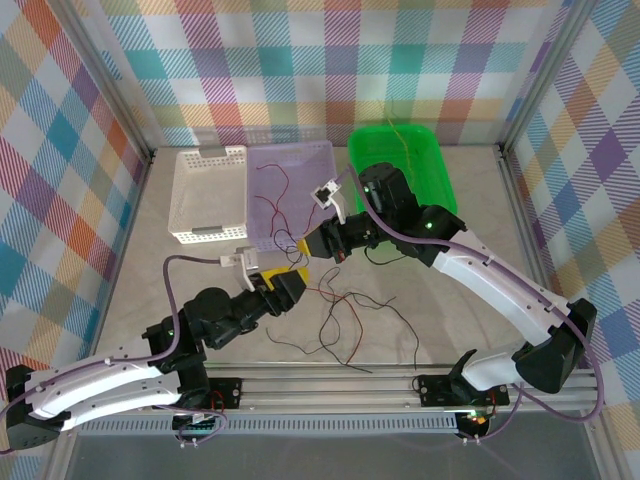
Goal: Untangle the cables
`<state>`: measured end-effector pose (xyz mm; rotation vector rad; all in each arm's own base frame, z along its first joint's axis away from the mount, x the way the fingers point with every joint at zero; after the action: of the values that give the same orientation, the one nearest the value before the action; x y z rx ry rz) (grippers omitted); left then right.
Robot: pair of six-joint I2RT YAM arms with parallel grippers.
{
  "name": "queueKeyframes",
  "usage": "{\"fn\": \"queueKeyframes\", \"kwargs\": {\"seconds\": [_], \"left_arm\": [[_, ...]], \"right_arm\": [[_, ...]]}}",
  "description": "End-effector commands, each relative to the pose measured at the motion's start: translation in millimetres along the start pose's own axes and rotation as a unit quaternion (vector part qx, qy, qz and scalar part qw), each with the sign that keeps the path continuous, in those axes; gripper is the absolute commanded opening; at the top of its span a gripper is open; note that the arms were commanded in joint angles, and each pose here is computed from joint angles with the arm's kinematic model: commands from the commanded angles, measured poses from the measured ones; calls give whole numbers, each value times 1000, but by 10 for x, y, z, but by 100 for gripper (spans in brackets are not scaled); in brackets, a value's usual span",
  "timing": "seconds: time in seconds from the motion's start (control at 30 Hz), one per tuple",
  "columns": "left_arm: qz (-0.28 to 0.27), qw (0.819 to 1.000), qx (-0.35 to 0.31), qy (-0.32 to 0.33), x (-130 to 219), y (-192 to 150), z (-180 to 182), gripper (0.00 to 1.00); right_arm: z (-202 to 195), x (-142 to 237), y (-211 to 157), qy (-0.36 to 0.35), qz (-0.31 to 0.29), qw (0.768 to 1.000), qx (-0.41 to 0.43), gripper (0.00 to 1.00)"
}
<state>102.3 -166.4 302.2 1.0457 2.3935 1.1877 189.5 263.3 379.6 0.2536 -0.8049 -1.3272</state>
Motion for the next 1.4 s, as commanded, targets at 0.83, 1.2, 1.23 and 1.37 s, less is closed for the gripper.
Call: {"fn": "queueKeyframes", "kwargs": {"seconds": [0.83,1.2,1.23,1.37], "left_arm": [[-36,999,-10,10,226,183,1,0],[-55,983,-92,150,609,831,-81,0],[-56,980,-102,162,645,912,-105,0],[-69,966,-146,202,783,1214,-209,0]], "right_arm": [[-100,-5,-121,-9,-1,1000,-12,22],[-457,53,-351,-111,-12,993,-25,63],[-492,70,-387,-126,-13,992,-24,66],[-675,105,-590,-192,-7,981,-24,70]]}}
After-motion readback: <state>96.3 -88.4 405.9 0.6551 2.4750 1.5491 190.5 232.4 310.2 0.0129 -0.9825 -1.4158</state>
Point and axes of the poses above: each hand's point on the last joint's axis, 136 mm out from that joint toward the fingers, its own x axis back along the fingers, its own z axis along the line the jaws close on, y = z × x, the point moved 10 cm from there along x, back along the fingers, and after that the axes turned 10 degrees about -x, right-handed, at the moved point
